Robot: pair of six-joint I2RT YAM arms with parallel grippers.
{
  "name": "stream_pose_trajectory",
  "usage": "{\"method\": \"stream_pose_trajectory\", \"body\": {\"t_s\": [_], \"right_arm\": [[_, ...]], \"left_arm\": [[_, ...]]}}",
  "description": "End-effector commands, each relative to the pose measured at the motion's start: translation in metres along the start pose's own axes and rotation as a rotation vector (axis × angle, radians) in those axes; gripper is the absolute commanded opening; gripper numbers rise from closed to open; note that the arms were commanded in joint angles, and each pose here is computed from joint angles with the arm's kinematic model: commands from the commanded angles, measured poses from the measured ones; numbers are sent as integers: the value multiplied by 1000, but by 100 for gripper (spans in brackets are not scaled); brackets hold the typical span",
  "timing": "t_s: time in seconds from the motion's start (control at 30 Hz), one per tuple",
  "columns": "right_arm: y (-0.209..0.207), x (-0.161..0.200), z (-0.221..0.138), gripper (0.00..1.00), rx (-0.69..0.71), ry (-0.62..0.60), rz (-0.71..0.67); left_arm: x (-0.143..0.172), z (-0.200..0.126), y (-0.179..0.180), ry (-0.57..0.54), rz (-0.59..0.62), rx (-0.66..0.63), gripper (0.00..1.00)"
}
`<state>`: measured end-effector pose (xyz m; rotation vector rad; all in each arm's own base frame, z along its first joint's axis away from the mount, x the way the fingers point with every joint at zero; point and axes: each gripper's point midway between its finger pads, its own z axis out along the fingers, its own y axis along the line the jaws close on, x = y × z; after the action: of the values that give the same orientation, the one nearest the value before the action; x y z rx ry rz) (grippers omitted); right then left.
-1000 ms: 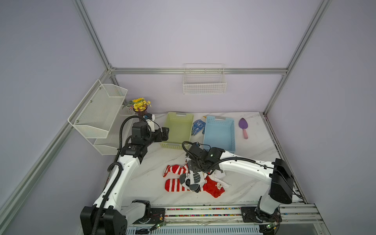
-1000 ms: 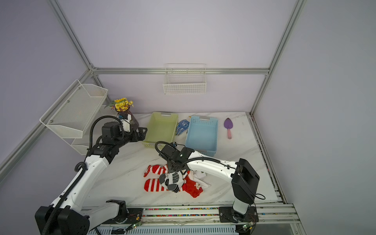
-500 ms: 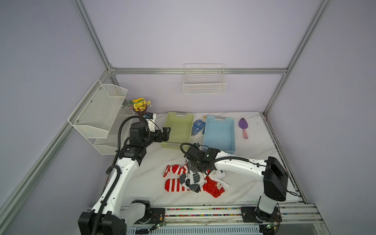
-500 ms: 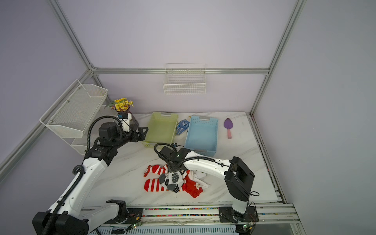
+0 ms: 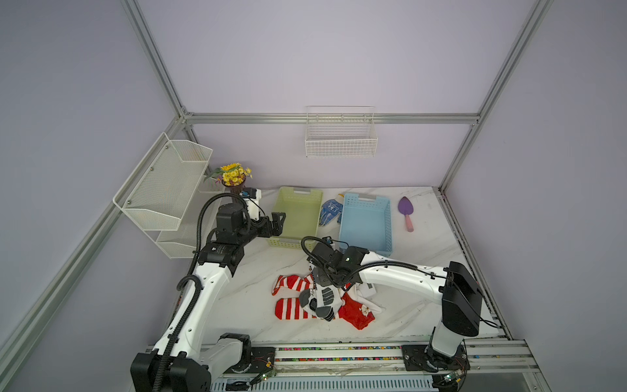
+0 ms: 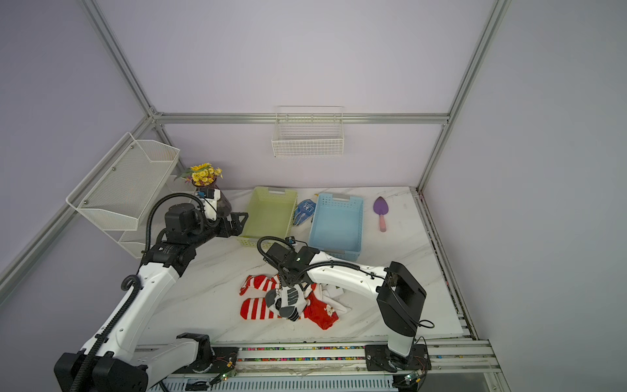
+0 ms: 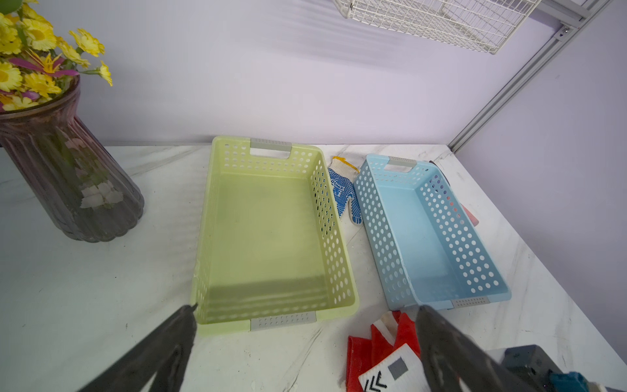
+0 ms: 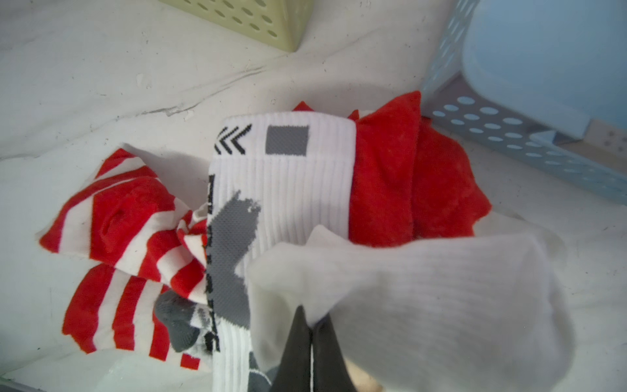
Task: Sort the socks into the basket by color
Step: Pick up the sock at the center of the board.
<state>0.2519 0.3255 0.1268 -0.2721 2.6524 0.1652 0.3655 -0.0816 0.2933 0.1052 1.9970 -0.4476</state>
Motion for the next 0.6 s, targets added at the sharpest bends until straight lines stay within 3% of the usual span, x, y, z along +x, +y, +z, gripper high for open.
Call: {"method": "stream_pose_trajectory", "body": {"t_s": [0.0, 0.57], "right_arm": [[-2, -24, -26, 4, -51, -80, 36], [-55, -80, -76, 3, -100, -203, 131]], "left_arm": [[5, 5, -7, 3, 33, 50, 100], [9, 9, -17, 19, 46, 80, 100]]}}
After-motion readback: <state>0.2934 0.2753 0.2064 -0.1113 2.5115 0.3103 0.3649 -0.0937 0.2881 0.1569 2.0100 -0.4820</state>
